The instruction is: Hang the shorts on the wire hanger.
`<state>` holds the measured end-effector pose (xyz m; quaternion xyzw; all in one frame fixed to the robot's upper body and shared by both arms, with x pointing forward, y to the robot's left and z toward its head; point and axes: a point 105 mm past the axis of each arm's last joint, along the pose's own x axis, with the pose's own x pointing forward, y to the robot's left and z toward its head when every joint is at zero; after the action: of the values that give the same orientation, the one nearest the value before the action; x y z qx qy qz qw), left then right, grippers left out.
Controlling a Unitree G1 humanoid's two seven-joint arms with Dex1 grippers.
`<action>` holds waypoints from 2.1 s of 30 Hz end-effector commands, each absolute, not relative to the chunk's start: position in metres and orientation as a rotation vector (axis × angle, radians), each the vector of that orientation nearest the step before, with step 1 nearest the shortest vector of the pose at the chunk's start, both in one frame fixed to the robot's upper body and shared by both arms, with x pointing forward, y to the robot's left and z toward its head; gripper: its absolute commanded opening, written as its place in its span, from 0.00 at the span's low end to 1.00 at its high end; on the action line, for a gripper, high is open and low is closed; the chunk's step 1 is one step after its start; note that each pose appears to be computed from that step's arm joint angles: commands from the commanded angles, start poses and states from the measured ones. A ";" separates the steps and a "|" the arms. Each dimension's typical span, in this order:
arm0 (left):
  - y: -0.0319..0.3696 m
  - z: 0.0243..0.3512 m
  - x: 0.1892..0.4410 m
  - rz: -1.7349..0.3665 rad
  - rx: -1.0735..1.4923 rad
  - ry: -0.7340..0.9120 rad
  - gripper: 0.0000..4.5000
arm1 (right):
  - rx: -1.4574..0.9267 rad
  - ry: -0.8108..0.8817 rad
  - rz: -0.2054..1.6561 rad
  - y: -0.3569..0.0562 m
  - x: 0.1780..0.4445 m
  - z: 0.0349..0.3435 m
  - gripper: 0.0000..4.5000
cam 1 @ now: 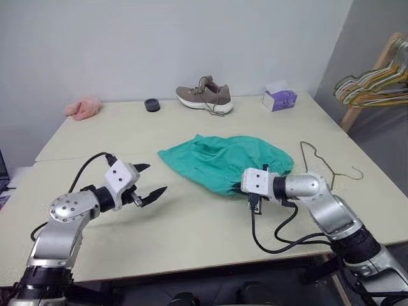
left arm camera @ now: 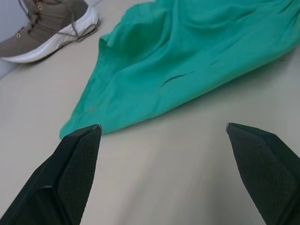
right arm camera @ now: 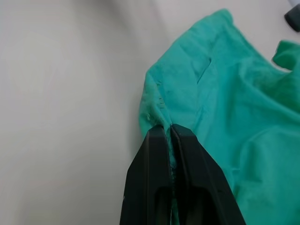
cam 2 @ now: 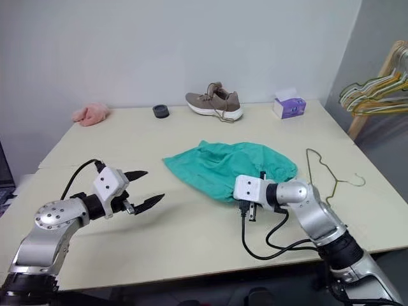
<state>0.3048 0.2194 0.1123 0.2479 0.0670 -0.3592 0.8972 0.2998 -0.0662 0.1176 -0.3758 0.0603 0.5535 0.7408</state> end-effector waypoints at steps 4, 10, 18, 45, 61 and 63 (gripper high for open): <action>0.217 0.102 0.327 -0.795 0.684 0.119 1.00 | -0.818 0.047 1.270 -0.067 0.286 0.164 0.02; 0.230 0.081 0.348 -0.743 0.785 0.132 1.00 | -0.803 0.041 1.287 -0.068 0.276 0.179 0.02; 0.239 0.061 0.360 -0.715 0.896 0.162 1.00 | -0.804 0.058 1.291 -0.072 0.268 0.182 0.02; 0.228 0.103 0.268 -1.229 0.578 0.377 0.00 | -0.740 0.328 1.488 -0.128 0.260 0.175 0.00; 0.237 0.273 0.457 -0.295 0.348 -0.048 0.00 | -1.290 -0.180 0.656 -0.073 0.464 0.297 0.00; 0.245 0.339 0.457 -0.167 0.404 -0.214 0.00 | -1.309 -0.399 0.548 -0.048 0.456 0.353 0.00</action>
<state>0.4618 0.2260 0.2762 0.1743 -0.0120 -0.1574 0.9720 0.4622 -0.0584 0.2962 -0.5870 -0.0843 0.3128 0.7419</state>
